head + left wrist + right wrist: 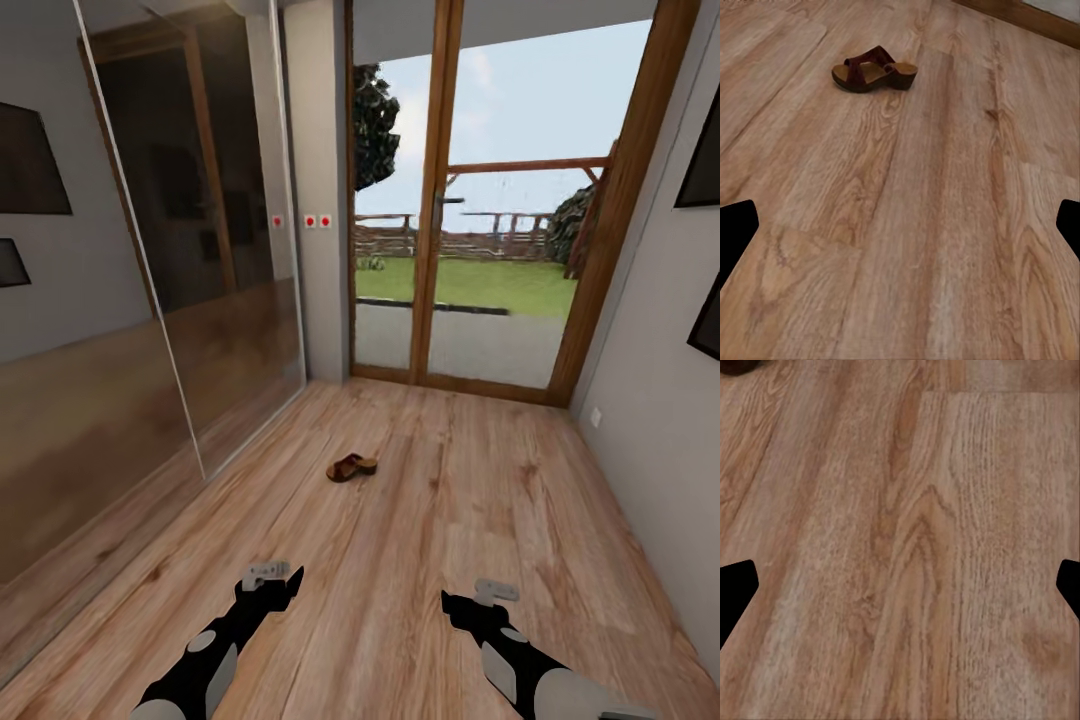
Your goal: Pick up the two gym shoes and the two sandals from the corridor floor and place them onto the hallstand (shoe rack) in the corridor, making sure they are on the rack and not on the floor. Arrange them so the two gym shoes are next to each other and the two sandals are next to each other.
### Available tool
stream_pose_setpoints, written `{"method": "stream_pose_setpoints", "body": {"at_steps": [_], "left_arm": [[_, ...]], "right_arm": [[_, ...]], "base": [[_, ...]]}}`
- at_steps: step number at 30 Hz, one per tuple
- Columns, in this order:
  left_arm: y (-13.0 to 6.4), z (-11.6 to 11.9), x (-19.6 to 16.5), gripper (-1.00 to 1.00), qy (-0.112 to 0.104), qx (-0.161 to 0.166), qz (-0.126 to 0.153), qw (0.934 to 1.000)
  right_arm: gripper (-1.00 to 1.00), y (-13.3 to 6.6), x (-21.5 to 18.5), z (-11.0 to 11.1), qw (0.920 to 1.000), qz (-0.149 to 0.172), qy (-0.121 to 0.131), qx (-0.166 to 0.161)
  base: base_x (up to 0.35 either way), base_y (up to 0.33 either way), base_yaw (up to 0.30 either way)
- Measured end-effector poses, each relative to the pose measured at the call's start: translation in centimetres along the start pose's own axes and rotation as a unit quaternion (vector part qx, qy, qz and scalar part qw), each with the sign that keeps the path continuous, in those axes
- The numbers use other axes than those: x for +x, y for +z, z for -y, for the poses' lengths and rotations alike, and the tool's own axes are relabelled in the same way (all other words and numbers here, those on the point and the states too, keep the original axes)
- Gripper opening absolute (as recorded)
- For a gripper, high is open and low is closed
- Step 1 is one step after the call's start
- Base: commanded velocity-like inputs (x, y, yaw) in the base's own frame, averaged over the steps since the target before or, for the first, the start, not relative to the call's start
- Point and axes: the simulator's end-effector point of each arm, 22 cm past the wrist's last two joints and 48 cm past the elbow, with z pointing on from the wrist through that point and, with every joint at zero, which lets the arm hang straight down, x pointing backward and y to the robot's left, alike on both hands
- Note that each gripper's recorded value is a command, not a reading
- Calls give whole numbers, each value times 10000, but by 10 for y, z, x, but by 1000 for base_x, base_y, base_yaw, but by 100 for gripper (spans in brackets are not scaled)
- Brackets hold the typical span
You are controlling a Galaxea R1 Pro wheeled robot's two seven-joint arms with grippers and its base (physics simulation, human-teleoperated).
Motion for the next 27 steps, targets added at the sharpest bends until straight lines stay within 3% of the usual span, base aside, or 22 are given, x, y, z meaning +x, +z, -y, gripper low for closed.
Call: {"method": "stream_pose_setpoints", "body": {"at_steps": [14, 27], "left_arm": [[0, 0, 1, 100, -2, 0, -6, 10000], [1, -1, 5, 100, -11, -7, -43, 10000]], "right_arm": [[100, 0, 0, 0, 10000, -4, 3, 1], [100, 2, 4, 1, 10000, -43, 2, 9]], "base": [[288, -204, 17], [287, -205, 190]]}}
